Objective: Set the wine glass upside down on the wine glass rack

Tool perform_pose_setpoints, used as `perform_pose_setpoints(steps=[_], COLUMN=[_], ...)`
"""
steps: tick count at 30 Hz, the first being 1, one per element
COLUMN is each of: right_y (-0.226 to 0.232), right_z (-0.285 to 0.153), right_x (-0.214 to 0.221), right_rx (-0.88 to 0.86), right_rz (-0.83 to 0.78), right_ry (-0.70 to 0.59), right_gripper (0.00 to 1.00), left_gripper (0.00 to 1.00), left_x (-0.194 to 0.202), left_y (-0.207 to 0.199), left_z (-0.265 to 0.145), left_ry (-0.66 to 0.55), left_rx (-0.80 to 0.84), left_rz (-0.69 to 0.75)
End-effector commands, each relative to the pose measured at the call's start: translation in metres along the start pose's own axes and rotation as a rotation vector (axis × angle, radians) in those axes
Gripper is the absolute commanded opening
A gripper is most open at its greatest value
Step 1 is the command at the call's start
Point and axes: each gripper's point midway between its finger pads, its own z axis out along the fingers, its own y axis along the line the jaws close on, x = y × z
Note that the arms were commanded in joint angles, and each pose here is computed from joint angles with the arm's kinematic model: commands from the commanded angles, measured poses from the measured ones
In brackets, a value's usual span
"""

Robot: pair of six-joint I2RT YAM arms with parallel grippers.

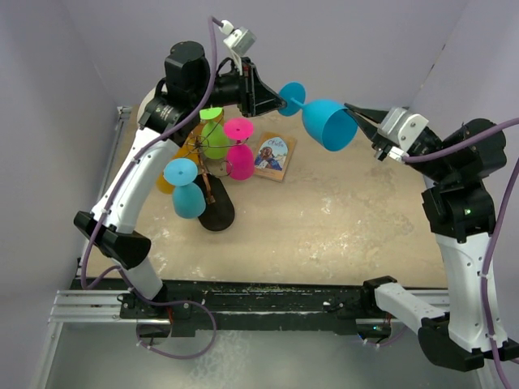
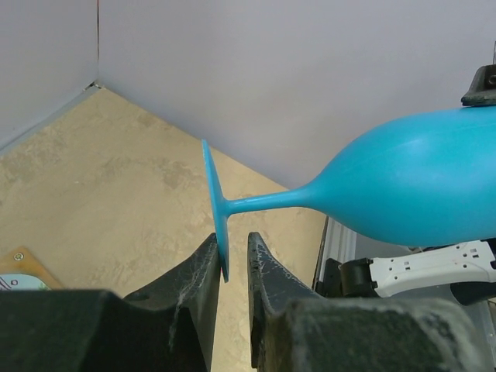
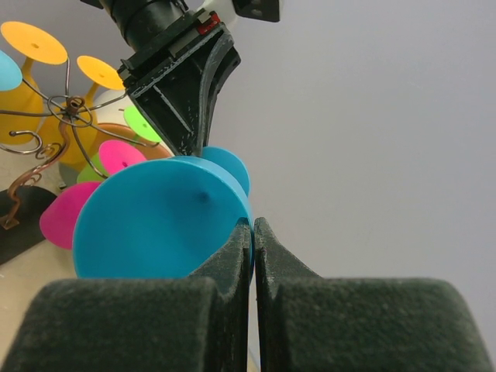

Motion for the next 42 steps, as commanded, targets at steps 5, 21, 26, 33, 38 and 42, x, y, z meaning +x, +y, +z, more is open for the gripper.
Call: perform_pose_setpoints(steps=[5, 21, 26, 33, 38, 42], right_y=[-0.003, 0.003, 0.007, 0.014, 0.015, 0.008], right_z=[-0.001, -0.006, -0.008, -0.013, -0.016, -0.012], right_x=[-0.015, -0.005, 0.003, 0.011, 0.018, 0.037], right_rx=[0.005, 0.013, 0.010, -0.006, 0.021, 0.057], right_rz=[-0.042, -0.018, -0.009, -0.010, 0.090, 0.225], right_ry=[-0.046, -0.010, 0.018, 0.057, 0.095, 0.194], right_gripper=[0.00, 0.24, 0.38, 0.59, 0.68, 0.73], left_gripper=[0.18, 0.00, 0.00, 0.00, 0.00, 0.00], left_x=[-0.009, -0.026, -0.033, -0.050, -0.064, -0.071], left_y=[-0.015, -0.021, -0.019, 0.001, 0.011, 0.014], left_z=[0.004, -0.009, -0.018, -0.036, -0.052, -0.064], left_ry=[-0.028, -0.071, -0.086, -0.131, -0.172, -0.183], left_rx=[0.062, 0.020, -0.025, -0.120, -0.176, -0.218], left_rz=[0.036, 0.143, 0.182, 0.159, 0.163, 0.204])
